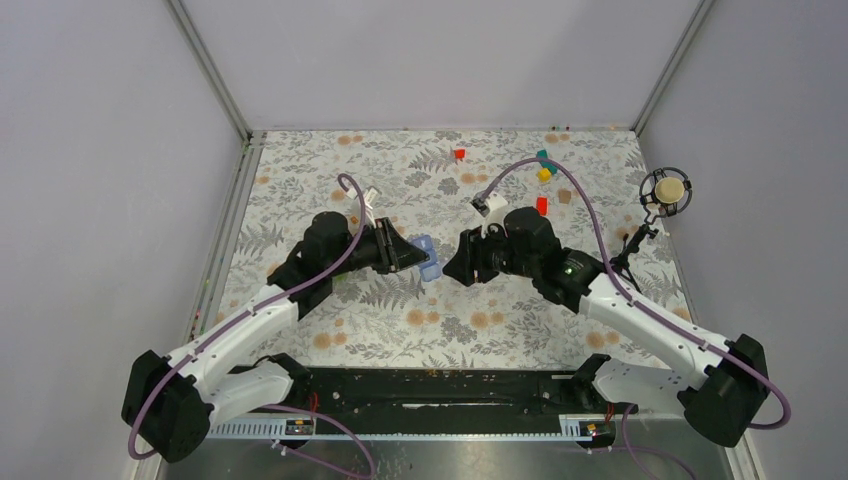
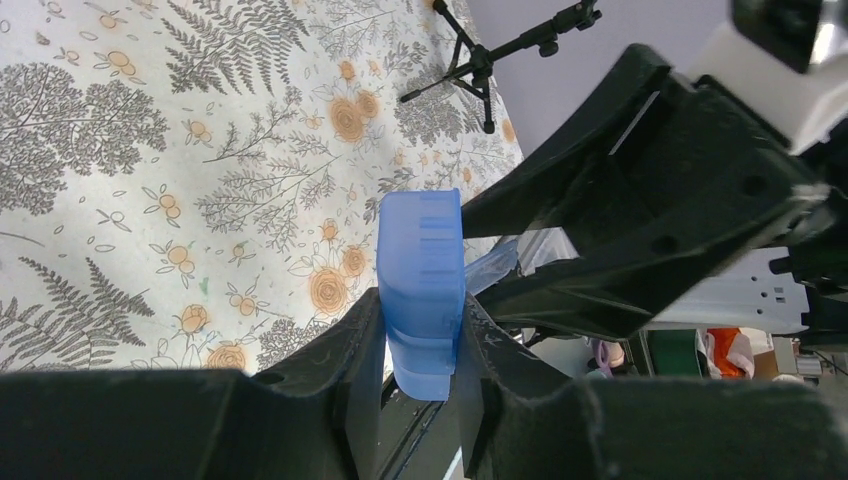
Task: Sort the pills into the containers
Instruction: Place the pill container at the center of the board.
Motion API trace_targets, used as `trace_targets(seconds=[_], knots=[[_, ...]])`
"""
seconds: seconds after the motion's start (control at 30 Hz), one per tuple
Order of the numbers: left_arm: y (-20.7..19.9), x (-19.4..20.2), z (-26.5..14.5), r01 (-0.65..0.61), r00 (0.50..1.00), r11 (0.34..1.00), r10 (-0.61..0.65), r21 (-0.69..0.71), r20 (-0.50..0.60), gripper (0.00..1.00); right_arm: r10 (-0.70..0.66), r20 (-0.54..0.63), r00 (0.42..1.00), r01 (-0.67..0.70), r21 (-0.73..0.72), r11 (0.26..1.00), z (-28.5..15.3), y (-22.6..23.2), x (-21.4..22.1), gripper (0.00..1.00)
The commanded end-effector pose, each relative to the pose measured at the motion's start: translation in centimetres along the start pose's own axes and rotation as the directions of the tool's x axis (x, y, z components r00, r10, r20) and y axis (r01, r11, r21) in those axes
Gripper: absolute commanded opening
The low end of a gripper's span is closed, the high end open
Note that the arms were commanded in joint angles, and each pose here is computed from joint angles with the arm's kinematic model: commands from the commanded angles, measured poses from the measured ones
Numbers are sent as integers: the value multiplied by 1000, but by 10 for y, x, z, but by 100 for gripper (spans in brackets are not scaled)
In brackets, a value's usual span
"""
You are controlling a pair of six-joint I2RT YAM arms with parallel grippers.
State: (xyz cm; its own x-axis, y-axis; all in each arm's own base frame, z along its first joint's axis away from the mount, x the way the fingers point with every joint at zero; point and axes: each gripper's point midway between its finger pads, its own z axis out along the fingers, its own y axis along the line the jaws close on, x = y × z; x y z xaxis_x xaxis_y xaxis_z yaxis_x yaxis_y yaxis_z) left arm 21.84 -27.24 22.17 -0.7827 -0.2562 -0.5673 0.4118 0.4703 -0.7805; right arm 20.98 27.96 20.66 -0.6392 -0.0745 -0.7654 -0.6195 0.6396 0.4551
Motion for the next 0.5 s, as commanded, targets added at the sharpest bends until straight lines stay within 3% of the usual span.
trace_targets(seconds=[0.0,0.07,0.17,0.37,0.47], knots=[[-31,-18,-1,-78,997,992,76,99,24,0,8,33,999,-8,4,1000,6,2,-15,52],[-32,-18,0,-79,997,992,77,102,23,0,5,51,999,-5,-8,1000,6,4,-19,47],[-33,-18,0,-83,996,990,82,113,20,0,-14,98,995,16,-23,1000,5,6,-25,31],[-34,-15,-1,-82,997,989,81,121,13,0,-18,122,992,27,-67,997,2,13,-26,31],[-35,-16,-2,-84,996,988,83,126,16,0,-12,94,995,21,-97,995,4,17,-20,22]])
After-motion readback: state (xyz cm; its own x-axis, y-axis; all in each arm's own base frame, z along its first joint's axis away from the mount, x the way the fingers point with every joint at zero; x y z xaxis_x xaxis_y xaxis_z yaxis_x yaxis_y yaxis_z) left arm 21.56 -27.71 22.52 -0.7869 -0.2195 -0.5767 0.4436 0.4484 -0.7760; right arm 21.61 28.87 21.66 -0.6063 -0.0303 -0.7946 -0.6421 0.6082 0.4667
